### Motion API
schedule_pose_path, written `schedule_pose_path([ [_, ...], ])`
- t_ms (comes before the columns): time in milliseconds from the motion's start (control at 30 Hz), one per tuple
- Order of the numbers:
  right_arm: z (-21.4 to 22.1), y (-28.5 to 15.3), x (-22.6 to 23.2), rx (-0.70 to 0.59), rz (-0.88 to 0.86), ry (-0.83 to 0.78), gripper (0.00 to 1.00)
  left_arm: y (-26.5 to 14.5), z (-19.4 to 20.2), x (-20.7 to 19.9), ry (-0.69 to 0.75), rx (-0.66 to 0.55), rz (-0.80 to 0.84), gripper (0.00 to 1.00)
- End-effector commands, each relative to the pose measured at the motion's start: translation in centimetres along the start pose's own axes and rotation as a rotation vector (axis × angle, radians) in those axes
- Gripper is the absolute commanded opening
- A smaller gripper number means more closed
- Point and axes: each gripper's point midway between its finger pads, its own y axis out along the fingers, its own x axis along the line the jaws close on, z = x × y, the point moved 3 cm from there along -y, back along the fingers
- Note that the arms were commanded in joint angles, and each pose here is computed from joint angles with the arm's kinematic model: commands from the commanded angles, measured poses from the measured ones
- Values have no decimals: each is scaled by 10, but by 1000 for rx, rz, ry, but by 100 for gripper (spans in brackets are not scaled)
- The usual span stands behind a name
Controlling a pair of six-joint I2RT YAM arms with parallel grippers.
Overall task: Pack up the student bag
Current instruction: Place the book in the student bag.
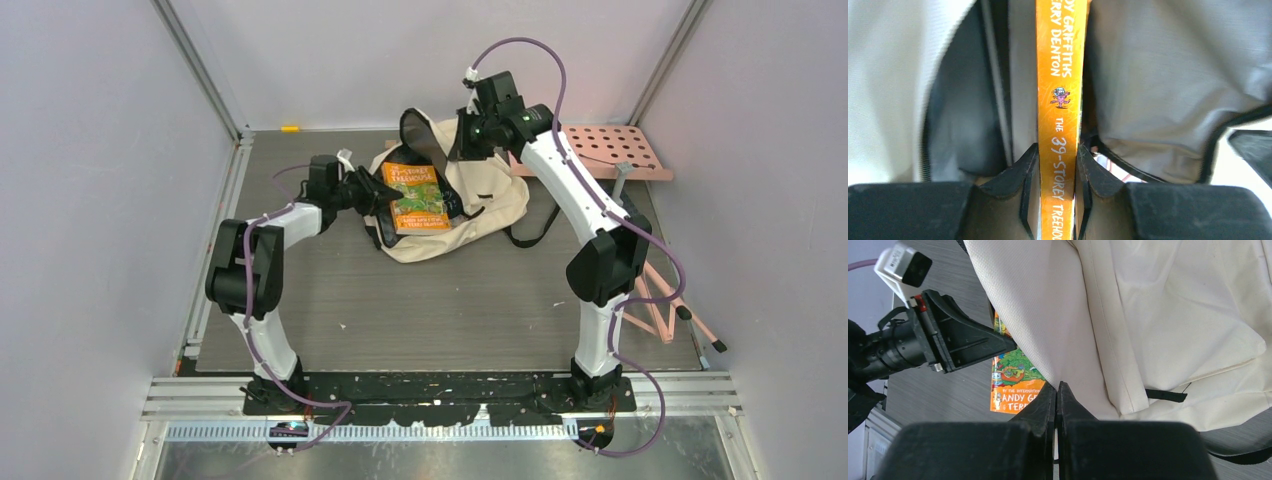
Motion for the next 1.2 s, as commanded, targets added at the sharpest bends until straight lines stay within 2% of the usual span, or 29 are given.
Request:
schedule_pose_path([
  [0, -50, -46, 28, -192, -90, -14, 0, -3, 2, 18, 93, -3, -80, 0],
  [67, -51, -48, 29, -196, -93, -15, 0, -3, 2, 32, 79, -11, -156, 0],
  [167, -51, -48, 30, -196, -99, -16, 1, 5, -1, 35, 28, -35, -173, 0],
  [400, -41, -33, 29, -157, -118, -22, 1, 52, -2, 5, 78, -52, -153, 0],
  [533, -31, -24, 27, -131, -111, -33, 1, 74, -3, -6, 43, -104, -135, 0],
  [600, -27, -21, 28, -121, -114, -39, 1, 85, -1, -12, 67, -119, -139, 0],
  [800, -17, -9, 32, -93, -113, -74, 1, 106, 17, -12, 163, -53, -205, 2],
  [967, -14, -5, 30, -86, -94, -88, 1, 100, 20, -6, 211, -27, -255, 27],
  [1100, -18, -6, 30, -93, -86, -99, 0, 91, 19, -12, 281, -17, -277, 56],
  [1167, -20, -8, 29, -96, -80, -104, 1, 84, 16, -20, 325, -28, -274, 66],
])
